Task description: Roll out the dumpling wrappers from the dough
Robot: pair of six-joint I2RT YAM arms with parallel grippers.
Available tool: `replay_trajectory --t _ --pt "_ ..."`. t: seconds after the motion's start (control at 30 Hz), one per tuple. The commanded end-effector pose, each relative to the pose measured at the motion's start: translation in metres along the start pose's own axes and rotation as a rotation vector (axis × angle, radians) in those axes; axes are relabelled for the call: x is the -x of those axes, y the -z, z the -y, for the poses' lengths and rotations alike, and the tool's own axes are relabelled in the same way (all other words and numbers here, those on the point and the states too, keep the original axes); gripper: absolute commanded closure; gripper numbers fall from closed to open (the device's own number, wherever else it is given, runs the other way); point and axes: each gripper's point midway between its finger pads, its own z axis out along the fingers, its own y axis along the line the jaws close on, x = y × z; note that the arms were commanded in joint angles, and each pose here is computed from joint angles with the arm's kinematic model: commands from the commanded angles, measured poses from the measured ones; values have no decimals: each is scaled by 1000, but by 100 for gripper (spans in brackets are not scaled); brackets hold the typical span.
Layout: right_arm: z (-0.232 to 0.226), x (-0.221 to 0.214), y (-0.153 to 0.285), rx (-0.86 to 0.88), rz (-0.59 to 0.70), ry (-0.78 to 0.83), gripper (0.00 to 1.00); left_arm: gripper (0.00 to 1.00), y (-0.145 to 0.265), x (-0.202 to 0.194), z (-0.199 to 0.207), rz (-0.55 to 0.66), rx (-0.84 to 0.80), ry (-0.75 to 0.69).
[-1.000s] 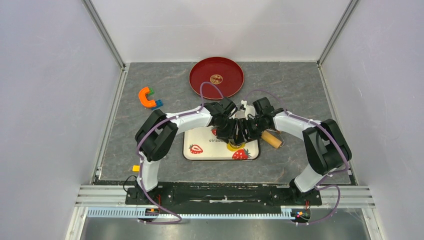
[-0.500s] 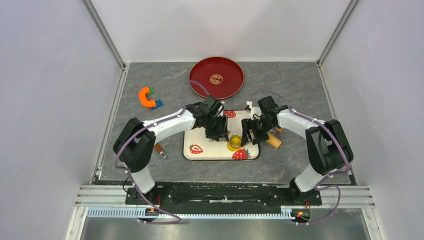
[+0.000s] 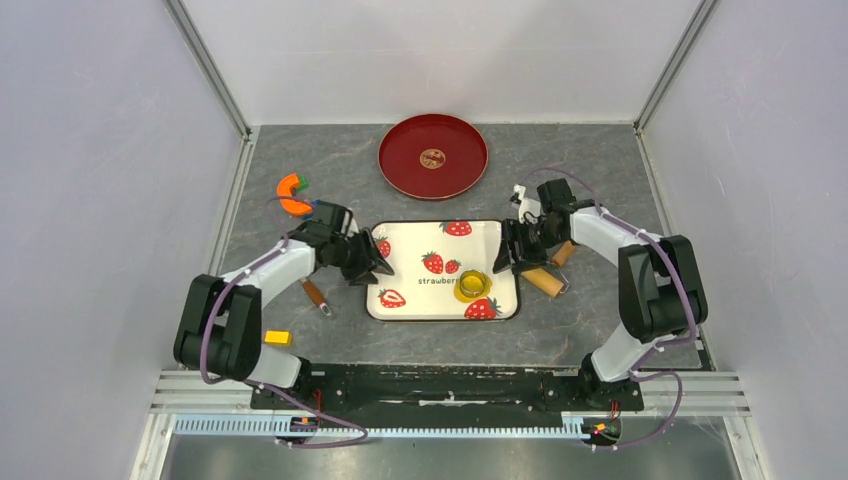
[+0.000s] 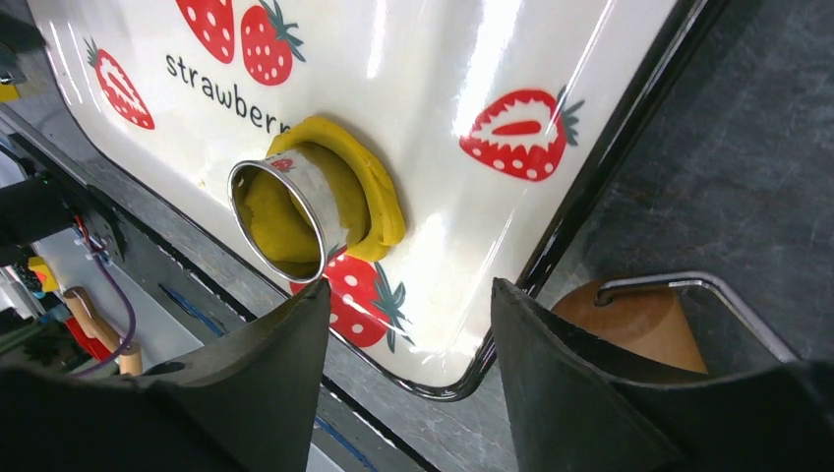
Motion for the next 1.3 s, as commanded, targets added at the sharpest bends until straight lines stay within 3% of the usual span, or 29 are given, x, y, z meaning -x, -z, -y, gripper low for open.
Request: replay_trajectory --t 0.0,0.27,0.67,1.03,1.27 --pt "-2 13 -4 18 -4 -5 41 45 27 24 -15 62 -8 -6" --pt "15 13 -19 -33 -54 -25 54 45 18 32 -46 -10 135 -50" --pt "22 -6 -36 -46 -150 -16 64 52 -5 28 -58 -77 148 -34" --pt "29 -33 -54 -103 -249 29 66 58 -14 24 -56 -101 154 -48" --pt "43 -42 -65 -235 -286 93 69 61 -17 23 -60 -110 187 -43"
